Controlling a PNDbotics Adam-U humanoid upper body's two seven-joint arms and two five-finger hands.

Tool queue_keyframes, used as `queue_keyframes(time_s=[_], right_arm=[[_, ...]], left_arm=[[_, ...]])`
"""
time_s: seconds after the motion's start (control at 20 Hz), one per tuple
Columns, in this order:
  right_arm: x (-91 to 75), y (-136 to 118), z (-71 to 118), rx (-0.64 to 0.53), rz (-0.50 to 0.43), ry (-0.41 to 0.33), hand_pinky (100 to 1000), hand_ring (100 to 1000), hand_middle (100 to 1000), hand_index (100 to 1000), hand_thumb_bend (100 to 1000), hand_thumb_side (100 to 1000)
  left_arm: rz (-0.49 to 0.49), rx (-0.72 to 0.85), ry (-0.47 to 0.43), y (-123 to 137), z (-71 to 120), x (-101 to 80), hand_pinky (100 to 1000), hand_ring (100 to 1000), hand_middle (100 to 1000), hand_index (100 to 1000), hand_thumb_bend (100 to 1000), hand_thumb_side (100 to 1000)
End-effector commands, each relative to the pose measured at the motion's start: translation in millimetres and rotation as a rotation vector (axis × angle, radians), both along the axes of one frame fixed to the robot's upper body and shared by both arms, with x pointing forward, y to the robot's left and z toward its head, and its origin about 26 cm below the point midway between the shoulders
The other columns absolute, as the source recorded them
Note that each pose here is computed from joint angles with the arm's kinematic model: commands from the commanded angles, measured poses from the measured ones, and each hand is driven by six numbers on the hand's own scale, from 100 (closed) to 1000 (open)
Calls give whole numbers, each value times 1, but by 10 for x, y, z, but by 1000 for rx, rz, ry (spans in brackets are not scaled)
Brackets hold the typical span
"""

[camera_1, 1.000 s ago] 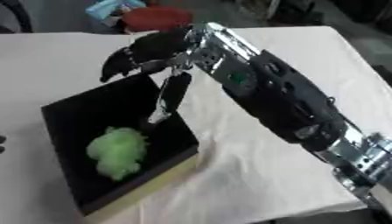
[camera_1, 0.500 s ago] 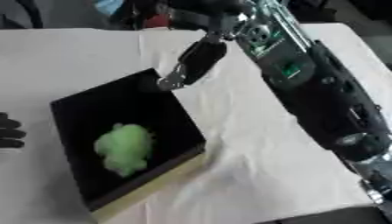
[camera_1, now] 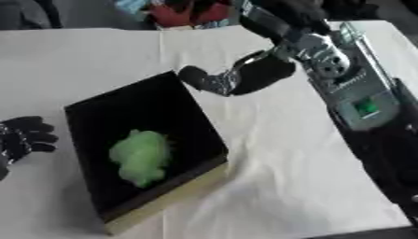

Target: Pick up objects on the table and place them in the box.

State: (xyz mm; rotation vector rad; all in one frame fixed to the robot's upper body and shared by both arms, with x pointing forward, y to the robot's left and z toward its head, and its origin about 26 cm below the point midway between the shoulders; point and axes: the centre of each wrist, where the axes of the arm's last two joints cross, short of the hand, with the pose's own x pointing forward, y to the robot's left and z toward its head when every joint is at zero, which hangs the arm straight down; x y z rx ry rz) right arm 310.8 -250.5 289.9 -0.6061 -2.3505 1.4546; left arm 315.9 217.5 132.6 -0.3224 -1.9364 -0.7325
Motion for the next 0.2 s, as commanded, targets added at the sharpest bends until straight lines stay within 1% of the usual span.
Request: queue_keyframes(time_s=[0.05,0.2], right_arm=[[6,-63,-32,79,-19,-3,683,646,678,845,296,479],[41,-95,-180,157,-28,28,676,633,656,830,259,480]], left_arm=[[20,-1,-20,35,44,1,748,754,730,854,357,1000],[38,-3,-14,58,23,-3,748,755,731,854,356,1000]])
